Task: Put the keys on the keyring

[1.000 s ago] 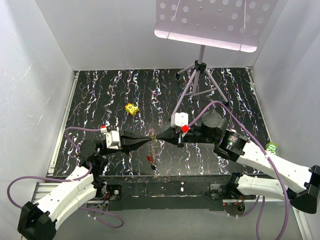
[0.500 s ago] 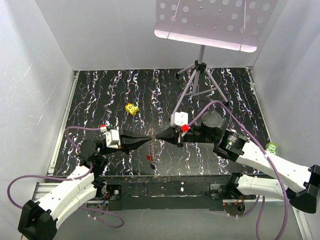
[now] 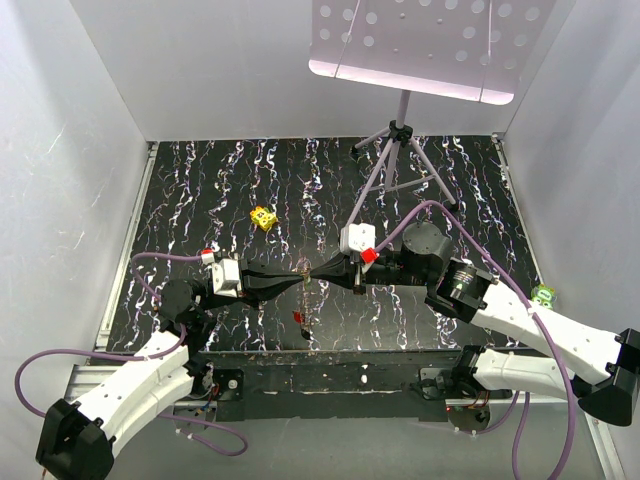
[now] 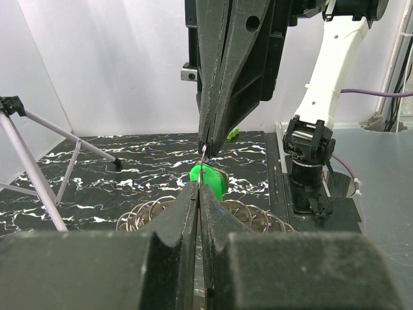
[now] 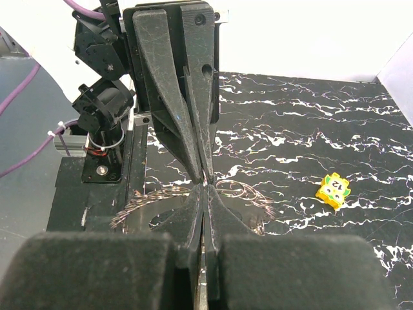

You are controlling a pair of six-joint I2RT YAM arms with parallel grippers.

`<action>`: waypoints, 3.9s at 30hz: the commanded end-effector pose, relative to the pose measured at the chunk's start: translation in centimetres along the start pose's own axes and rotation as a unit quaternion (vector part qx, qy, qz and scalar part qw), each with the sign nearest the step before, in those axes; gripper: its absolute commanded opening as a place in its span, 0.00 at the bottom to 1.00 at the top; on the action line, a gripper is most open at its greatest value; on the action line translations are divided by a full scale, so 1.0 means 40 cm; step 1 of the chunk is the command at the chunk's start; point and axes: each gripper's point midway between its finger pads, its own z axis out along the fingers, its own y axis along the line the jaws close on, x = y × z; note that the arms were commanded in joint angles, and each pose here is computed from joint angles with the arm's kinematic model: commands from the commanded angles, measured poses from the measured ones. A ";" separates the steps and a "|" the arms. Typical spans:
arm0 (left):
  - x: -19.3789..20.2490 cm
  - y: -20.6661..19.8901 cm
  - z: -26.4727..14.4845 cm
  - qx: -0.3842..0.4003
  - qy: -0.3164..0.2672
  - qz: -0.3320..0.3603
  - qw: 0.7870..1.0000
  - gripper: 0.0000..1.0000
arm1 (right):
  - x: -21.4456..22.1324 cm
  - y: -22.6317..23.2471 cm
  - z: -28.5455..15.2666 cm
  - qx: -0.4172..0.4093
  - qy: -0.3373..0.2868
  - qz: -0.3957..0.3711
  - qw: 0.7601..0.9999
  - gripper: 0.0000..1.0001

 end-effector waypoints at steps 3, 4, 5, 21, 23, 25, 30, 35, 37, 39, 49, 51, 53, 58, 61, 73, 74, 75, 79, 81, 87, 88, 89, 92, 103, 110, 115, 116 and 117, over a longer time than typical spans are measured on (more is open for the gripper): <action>-0.040 -0.002 0.003 0.003 -0.025 0.026 0.999 0.00 | -0.014 -0.002 0.005 -0.001 -0.009 -0.003 1.000 0.01; -0.041 -0.002 0.003 0.003 -0.025 0.027 0.999 0.00 | -0.012 -0.001 0.004 -0.002 -0.008 -0.003 1.000 0.01; -0.041 -0.002 0.003 0.003 -0.025 0.026 0.999 0.00 | -0.010 0.000 0.004 -0.002 -0.007 -0.001 1.000 0.01; -0.044 -0.007 0.002 0.008 -0.028 0.026 0.999 0.00 | 0.003 0.001 0.007 -0.006 0.002 -0.003 1.000 0.01; -0.043 -0.008 0.002 0.010 -0.028 0.025 0.999 0.00 | 0.004 0.002 0.006 -0.007 0.003 -0.003 1.000 0.01; -0.044 -0.007 0.002 0.009 -0.029 0.026 0.999 0.00 | 0.006 0.002 0.007 -0.007 0.003 -0.002 1.000 0.01; -0.045 -0.006 0.001 0.008 -0.030 0.025 0.999 0.00 | 0.007 0.003 0.008 -0.008 0.004 -0.002 1.000 0.01; -0.046 -0.008 0.001 0.010 -0.032 0.025 0.999 0.00 | 0.009 0.003 0.008 -0.008 0.005 -0.002 1.000 0.01; -0.046 -0.008 0.001 0.010 -0.032 0.025 0.999 0.00 | 0.009 0.003 0.008 -0.008 0.005 -0.002 1.000 0.01; -0.046 -0.009 0.001 0.011 -0.032 0.024 0.999 0.00 | 0.009 0.002 0.007 -0.008 0.005 -0.001 1.000 0.01; -0.047 -0.006 0.000 0.008 -0.034 0.021 0.999 0.00 | 0.008 0.002 0.006 -0.007 0.005 -0.003 1.000 0.01; -0.048 -0.004 0.000 0.006 -0.035 0.020 0.999 0.00 | 0.008 0.001 0.006 -0.006 0.006 -0.004 1.000 0.01; -0.052 -0.004 -0.001 0.006 -0.038 0.020 0.999 0.00 | 0.005 0.001 0.006 -0.006 0.004 -0.005 1.000 0.01; -0.050 0.001 -0.001 0.003 -0.037 0.018 0.999 0.00 | 0.000 -0.001 0.006 -0.004 0.000 -0.001 1.000 0.01; -0.048 0.002 -0.001 0.002 -0.036 0.017 0.999 0.00 | -0.006 -0.001 0.006 -0.003 -0.003 0.001 1.000 0.01; -0.055 0.013 -0.004 -0.012 -0.044 0.015 0.999 0.00 | -0.017 -0.007 0.002 0.001 -0.014 0.012 1.000 0.01; -0.058 0.016 -0.005 -0.015 -0.046 0.016 0.999 0.00 | -0.016 -0.007 0.003 0.001 -0.014 0.012 1.000 0.01; -0.059 0.015 -0.005 -0.015 -0.048 0.014 0.999 0.00 | -0.018 -0.008 0.003 0.002 -0.016 0.012 1.000 0.01; -0.063 0.017 -0.005 -0.017 -0.052 0.010 0.998 0.00 | -0.024 -0.020 0.001 0.012 -0.020 0.013 1.000 0.01; -0.064 0.021 -0.006 -0.022 -0.055 0.004 0.998 0.00 | -0.032 -0.024 -0.001 0.013 -0.024 0.014 1.000 0.01; -0.091 0.048 -0.019 -0.064 -0.092 -0.037 0.993 0.00 | -0.071 -0.022 -0.008 0.005 -0.051 0.016 0.999 0.01; -0.102 0.050 -0.021 -0.070 -0.102 -0.047 0.991 0.00 | -0.076 -0.020 -0.009 0.003 -0.055 0.016 0.998 0.01; -0.111 0.053 -0.023 -0.076 -0.113 -0.056 0.989 0.00 | -0.083 -0.019 -0.009 0.002 -0.061 0.016 0.998 0.01; -0.137 0.064 -0.026 -0.092 -0.141 -0.086 0.982 0.00 | -0.099 -0.023 -0.008 0.005 -0.080 0.017 0.997 0.01; -0.189 0.074 -0.036 -0.095 -0.217 -0.147 0.960 0.00 | -0.139 -0.045 0.001 0.026 -0.113 0.051 0.992 0.01; -0.200 0.062 -0.034 -0.077 -0.227 -0.152 0.959 0.00 | -0.129 -0.057 0.011 0.036 -0.110 0.064 0.991 0.01; -0.203 0.057 -0.034 -0.071 -0.229 -0.152 0.959 0.00 | -0.115 -0.070 0.014 0.051 -0.103 0.072 0.991 0.01; -0.206 0.055 -0.034 -0.069 -0.230 -0.150 0.959 0.00 | -0.110 -0.072 0.015 0.053 -0.101 0.073 0.991 0.01; -0.206 0.054 -0.034 -0.068 -0.230 -0.150 0.959 0.00 | -0.110 -0.072 0.015 0.054 -0.101 0.076 0.991 0.01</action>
